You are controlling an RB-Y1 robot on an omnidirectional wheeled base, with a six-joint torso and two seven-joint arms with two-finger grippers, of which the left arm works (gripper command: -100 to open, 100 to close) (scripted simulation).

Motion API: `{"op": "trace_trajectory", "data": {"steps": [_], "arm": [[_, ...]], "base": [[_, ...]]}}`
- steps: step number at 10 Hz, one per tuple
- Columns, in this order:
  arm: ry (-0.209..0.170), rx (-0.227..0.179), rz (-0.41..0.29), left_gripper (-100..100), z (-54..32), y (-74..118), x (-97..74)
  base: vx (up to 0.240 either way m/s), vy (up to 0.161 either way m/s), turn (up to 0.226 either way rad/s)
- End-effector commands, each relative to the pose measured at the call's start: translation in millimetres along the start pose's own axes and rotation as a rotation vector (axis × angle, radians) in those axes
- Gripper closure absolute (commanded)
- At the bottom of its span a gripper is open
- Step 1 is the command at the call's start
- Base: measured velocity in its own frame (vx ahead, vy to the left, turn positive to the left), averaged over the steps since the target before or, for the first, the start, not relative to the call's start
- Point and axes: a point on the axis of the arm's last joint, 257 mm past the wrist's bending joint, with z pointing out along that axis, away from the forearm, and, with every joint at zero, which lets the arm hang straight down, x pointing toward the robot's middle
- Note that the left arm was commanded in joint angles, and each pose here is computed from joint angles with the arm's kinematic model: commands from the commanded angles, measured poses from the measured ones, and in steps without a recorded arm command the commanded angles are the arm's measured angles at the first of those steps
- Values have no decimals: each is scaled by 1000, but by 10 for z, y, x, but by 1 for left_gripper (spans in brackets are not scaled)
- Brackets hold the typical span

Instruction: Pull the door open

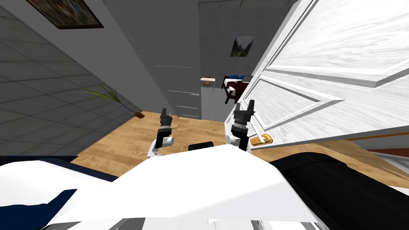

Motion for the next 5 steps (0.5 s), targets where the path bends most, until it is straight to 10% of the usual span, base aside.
{"op": "trace_trajectory", "data": {"steps": [1, 5], "arm": [[9, -20, -11, -100, 24, 116, 26], [28, -70, -35, -100, 64, 396, 49]], "base": [[95, -32, -91], [113, -31, -90]]}}
